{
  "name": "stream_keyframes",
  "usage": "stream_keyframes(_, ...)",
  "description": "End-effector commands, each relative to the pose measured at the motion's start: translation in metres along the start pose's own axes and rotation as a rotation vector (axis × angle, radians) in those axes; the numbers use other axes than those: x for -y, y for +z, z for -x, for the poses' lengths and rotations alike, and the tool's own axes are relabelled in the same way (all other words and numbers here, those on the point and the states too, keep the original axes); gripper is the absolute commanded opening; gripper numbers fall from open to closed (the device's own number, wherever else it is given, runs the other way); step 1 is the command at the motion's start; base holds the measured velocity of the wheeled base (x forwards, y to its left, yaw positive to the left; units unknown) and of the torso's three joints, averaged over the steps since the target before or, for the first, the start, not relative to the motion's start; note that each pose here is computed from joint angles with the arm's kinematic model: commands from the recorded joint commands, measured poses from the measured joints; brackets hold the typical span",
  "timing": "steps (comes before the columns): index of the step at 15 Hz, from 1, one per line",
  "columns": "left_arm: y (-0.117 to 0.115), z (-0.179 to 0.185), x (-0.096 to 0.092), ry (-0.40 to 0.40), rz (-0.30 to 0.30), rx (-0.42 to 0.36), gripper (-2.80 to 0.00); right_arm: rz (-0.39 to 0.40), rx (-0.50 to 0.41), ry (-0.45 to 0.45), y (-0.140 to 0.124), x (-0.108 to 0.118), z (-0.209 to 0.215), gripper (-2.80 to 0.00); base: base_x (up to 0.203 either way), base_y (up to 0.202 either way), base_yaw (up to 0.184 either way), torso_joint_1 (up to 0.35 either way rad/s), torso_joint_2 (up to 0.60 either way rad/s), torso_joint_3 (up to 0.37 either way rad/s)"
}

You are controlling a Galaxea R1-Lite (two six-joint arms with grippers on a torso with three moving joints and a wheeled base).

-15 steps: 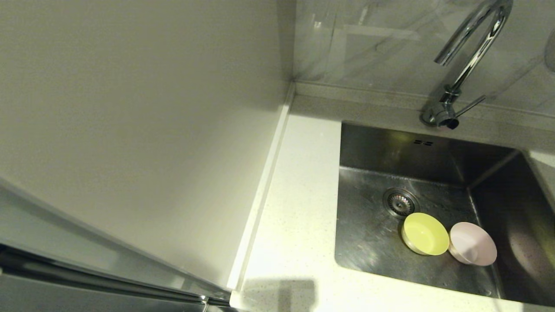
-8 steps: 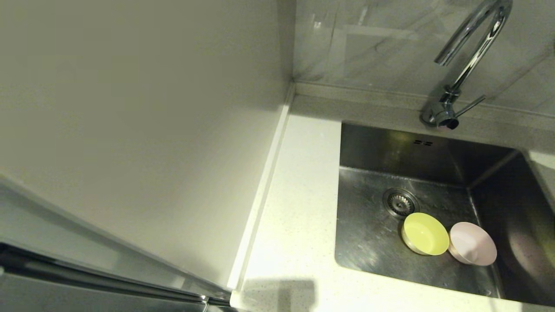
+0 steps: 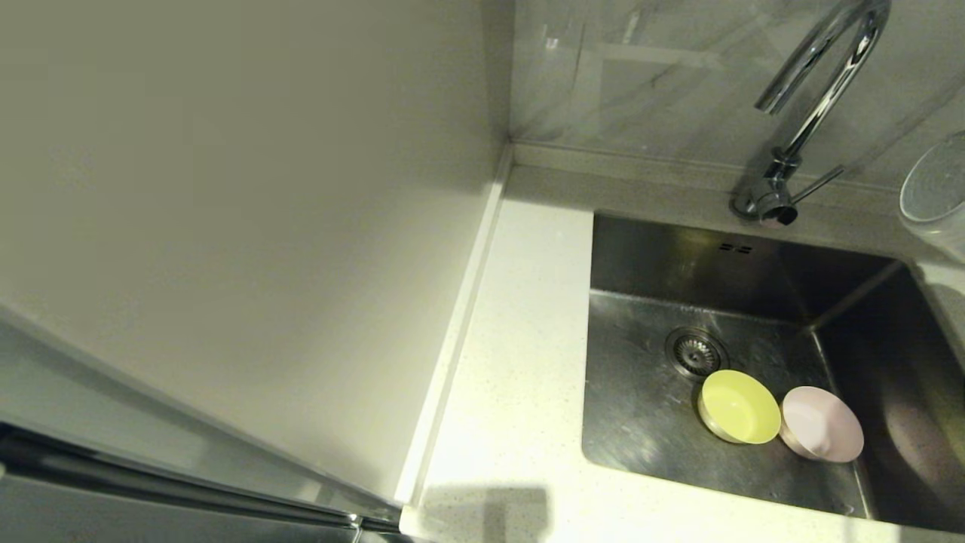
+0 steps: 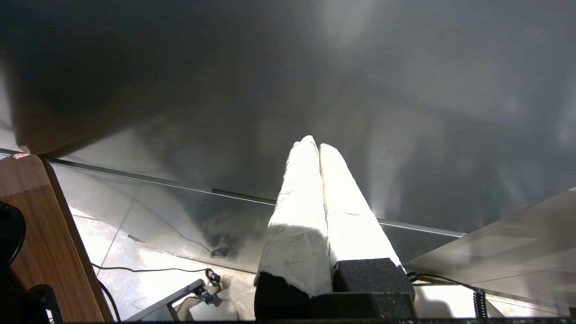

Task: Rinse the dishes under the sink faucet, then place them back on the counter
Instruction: Put a bowl back to the table from the sink

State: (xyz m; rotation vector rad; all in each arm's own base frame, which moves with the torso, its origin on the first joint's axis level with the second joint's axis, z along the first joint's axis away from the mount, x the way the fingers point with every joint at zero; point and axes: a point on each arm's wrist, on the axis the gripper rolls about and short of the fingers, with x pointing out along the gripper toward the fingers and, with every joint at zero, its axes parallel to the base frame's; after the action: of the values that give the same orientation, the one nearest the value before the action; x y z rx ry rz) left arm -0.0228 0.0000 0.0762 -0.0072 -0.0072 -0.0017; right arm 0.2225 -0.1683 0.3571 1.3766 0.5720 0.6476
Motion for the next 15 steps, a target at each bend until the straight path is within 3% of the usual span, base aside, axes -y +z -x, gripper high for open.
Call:
stream_keyframes(1,-0.001,0.000,0.000,0.000,0.000,-0.003,-2.80,0.584,0.005,0.021,-0.018,-0.038,0.005,-2.80,0.000,0.000,0.000,0.000,0.00,0.000)
stream_keyframes(3,-0.001,0.000,0.000,0.000,0.000,-0.003,-2.80,0.871,0.027,0.019,-0.029,-0.047,0.011,-2.80,0.000,0.000,0.000,0.000,0.00,0.000)
stream_keyframes(5,-0.001,0.000,0.000,0.000,0.000,-0.003,-2.80,1.062,0.058,0.000,-0.035,-0.050,0.020,-2.80,0.000,0.000,0.000,0.000,0.00,0.000)
stream_keyframes(6,-0.001,0.000,0.000,0.000,0.000,-0.003,-2.80,1.113,0.078,-0.017,-0.034,-0.048,0.026,-2.80,0.000,0.000,0.000,0.000,0.00,0.000)
stream_keyframes(12,-0.001,0.000,0.000,0.000,0.000,-0.003,-2.80,1.171,0.150,-0.079,-0.021,-0.047,0.050,-2.80,0.000,0.000,0.000,0.000,0.00,0.000)
stream_keyframes(15,-0.001,0.000,0.000,0.000,0.000,-0.003,-2.80,1.112,0.155,-0.078,-0.006,-0.031,0.053,-2.80,0.000,0.000,0.000,0.000,0.00,0.000)
